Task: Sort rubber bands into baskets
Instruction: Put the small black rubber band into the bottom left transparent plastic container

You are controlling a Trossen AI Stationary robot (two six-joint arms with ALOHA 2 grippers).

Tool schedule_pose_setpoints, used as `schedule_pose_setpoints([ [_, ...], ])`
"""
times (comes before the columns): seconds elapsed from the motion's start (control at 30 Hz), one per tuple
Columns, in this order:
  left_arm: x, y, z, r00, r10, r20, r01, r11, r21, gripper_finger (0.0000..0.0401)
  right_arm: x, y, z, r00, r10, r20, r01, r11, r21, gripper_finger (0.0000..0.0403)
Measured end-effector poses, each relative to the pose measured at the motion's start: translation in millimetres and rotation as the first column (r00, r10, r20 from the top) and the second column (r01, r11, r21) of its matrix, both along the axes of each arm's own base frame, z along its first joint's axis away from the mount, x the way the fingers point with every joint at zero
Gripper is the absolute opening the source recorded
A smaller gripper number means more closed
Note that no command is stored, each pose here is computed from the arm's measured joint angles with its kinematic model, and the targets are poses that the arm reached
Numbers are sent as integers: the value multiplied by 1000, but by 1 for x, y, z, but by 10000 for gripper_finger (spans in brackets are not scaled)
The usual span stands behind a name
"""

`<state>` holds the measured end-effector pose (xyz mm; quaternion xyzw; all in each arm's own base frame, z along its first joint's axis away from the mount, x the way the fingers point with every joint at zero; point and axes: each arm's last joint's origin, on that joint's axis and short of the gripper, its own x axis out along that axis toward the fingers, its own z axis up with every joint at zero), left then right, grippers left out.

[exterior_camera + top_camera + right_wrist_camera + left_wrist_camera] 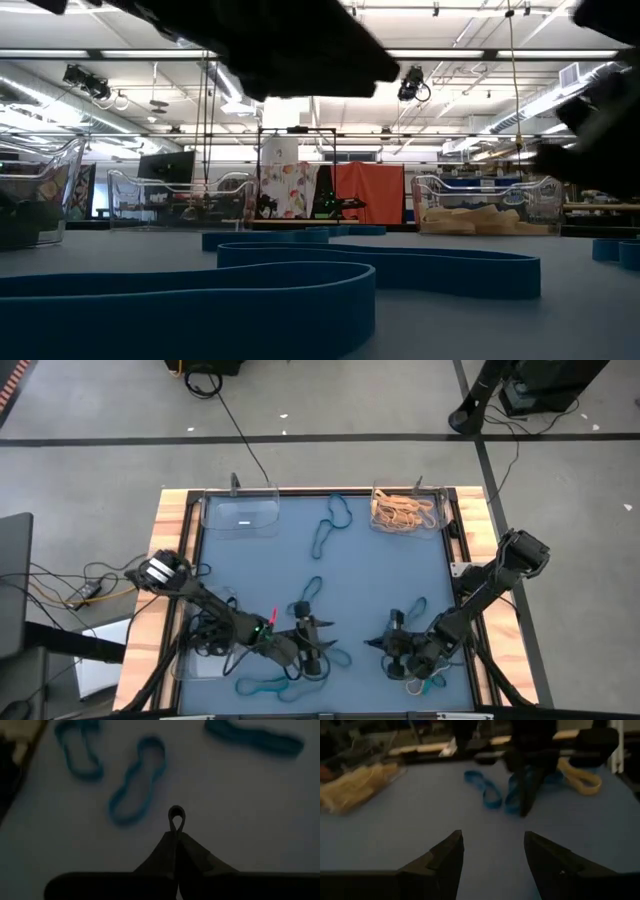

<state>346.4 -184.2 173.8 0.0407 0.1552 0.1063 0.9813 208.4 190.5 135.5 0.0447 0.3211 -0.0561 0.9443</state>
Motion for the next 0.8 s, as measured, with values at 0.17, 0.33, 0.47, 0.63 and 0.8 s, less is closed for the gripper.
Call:
schedule_pose_setpoints([
  [0.17,9,2,-3,997,-54,46,54,999,-6,211,21,-7,11,993,11,119,-10,1000,-9,13],
  [0.33,12,8,-2,998,-38,51,38,999,-7,211,37,-16,21,977,35,208,-25,998,-51,13],
  [0.47,14,12,-2,998,-26,55,26,1000,-9,211,47,-22,27,965,66,252,-53,997,-59,13],
  [0.63,17,17,-2,998,-47,52,48,999,-15,206,55,-30,31,958,76,275,-58,996,-72,13],
  [0.8,18,17,0,996,-67,66,67,998,-11,177,57,-34,31,959,79,274,-59,995,-81,13],
])
